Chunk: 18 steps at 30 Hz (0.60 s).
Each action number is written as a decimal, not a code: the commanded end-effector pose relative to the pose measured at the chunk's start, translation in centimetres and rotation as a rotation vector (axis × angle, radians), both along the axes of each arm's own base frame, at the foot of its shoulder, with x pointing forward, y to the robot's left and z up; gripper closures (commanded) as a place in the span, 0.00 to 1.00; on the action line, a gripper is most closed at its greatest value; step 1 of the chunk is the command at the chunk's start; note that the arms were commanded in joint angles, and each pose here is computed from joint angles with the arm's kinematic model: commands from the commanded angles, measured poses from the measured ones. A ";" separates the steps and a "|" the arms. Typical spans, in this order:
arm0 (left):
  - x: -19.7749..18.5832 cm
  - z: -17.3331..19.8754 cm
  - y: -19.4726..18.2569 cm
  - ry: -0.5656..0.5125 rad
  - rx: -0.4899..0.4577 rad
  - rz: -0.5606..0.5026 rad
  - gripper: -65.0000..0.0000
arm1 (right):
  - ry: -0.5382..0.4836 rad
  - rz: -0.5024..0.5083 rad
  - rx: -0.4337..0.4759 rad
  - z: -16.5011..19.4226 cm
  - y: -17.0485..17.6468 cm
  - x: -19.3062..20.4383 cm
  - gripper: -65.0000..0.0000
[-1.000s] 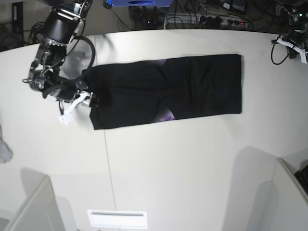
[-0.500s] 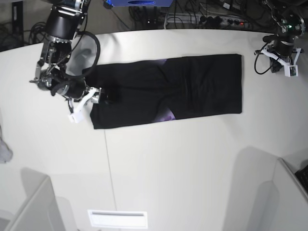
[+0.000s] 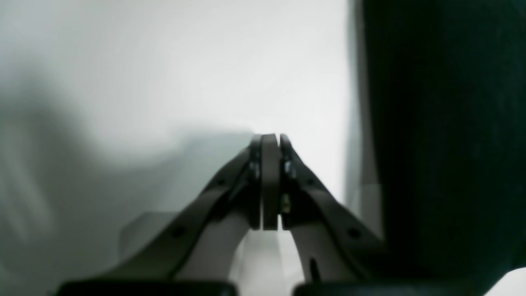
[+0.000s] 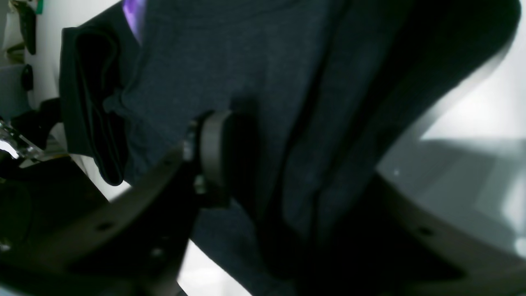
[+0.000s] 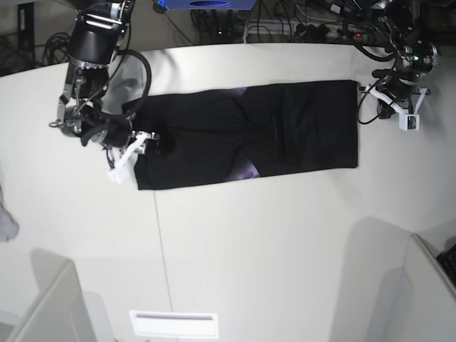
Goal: Fold the T-shirt properly
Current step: 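Grasp the strip end nearest the right gripper with the right gripper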
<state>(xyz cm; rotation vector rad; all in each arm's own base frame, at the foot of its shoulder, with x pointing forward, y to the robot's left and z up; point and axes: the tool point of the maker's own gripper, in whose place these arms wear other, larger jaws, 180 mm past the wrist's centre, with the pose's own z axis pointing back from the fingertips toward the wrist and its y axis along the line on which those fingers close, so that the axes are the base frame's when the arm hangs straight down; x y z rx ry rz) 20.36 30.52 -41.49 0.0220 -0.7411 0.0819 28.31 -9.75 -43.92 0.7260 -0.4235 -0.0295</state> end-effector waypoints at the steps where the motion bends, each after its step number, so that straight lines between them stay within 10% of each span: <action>1: 0.8 1.0 0.1 -0.041 0.008 -0.016 1.00 | 0.032 0.023 -0.050 -0.6 -0.6 -0.5 0.75; 4: 0.9 1.1 0.1 -0.041 0.009 -0.018 1.00 | -0.007 -0.009 -0.046 -0.3 -0.8 0.4 1.00; 18: 2.1 0.2 -3.4 -0.028 -0.025 -0.118 1.00 | -0.093 -0.039 -0.129 4.0 -0.2 2.8 1.00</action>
